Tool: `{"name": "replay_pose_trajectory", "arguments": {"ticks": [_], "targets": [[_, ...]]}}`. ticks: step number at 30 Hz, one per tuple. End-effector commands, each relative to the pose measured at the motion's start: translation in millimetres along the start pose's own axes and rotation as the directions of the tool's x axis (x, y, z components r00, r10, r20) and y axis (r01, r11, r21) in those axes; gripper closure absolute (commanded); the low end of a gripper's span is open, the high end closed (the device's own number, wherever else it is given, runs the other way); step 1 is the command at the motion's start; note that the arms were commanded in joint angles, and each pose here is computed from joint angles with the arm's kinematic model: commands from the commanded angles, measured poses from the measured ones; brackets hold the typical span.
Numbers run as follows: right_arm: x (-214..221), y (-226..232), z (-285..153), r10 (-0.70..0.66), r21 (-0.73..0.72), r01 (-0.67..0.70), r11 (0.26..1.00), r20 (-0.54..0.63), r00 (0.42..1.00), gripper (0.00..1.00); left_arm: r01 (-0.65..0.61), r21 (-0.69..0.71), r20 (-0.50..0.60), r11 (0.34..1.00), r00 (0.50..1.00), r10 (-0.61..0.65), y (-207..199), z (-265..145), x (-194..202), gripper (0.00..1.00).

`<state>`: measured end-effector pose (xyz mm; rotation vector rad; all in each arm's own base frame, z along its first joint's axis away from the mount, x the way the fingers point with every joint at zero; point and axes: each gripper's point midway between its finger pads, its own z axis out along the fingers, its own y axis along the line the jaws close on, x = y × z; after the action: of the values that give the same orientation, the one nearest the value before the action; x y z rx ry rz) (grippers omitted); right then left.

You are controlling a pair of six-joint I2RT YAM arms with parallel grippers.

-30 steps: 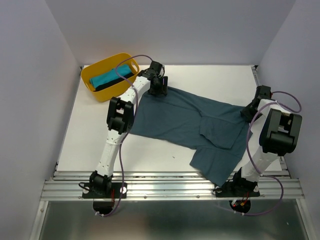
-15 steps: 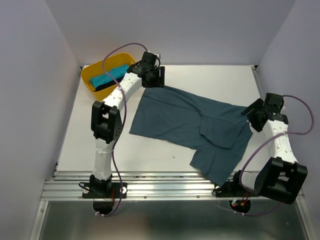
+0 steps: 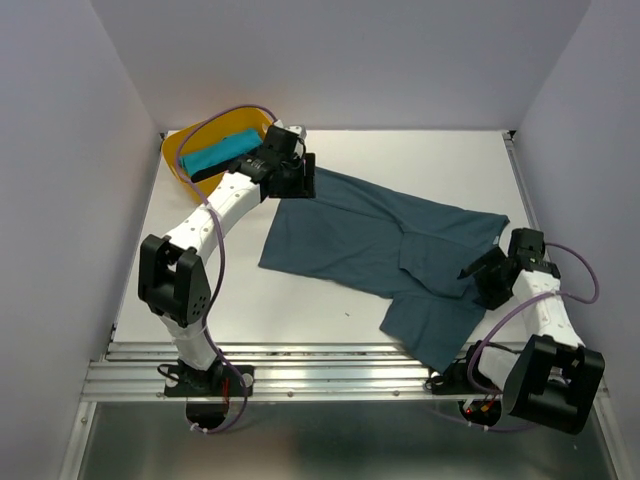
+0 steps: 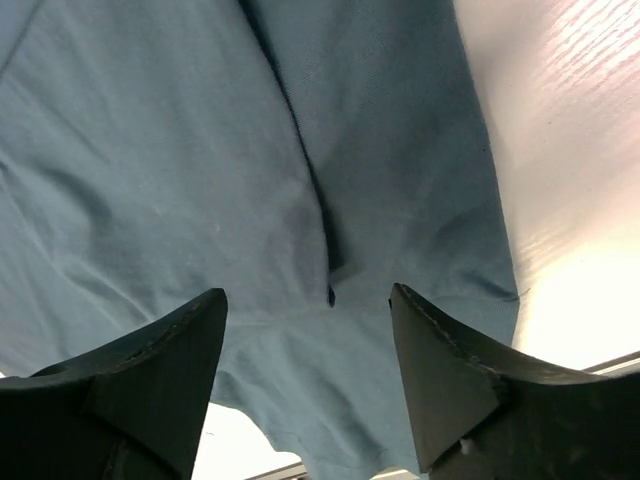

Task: Roll the t-shirts
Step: Fold the T-shirt at the center of the board.

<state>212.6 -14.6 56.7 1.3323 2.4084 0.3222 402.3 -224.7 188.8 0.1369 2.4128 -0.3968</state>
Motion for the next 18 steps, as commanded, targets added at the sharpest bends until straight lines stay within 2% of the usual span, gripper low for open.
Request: {"name": "replay_pose_trajectory", "arguments": {"ticks": [1,13,18], "targets": [[-11.2,12.5,1.2,-0.012,-0.037,0.012,0.999,0.013,1.0,0.3,0.005,0.013,0.083,1.0,0.997,-0.006,-4.3,-23.8,-14.4,0.28],[8.3,17.3,17.1,-0.069,-0.073,0.065,0.995,-0.048,0.997,0.38,0.006,0.006,0.074,1.0,0.997,-0.007,-3.1,-18.1,-12.6,0.28],[10.1,20.0,22.6,-0.085,-0.067,0.082,0.994,-0.048,0.995,0.46,0.005,-0.004,0.068,1.0,0.998,-0.005,-1.1,-14.8,-11.3,0.28]]}}
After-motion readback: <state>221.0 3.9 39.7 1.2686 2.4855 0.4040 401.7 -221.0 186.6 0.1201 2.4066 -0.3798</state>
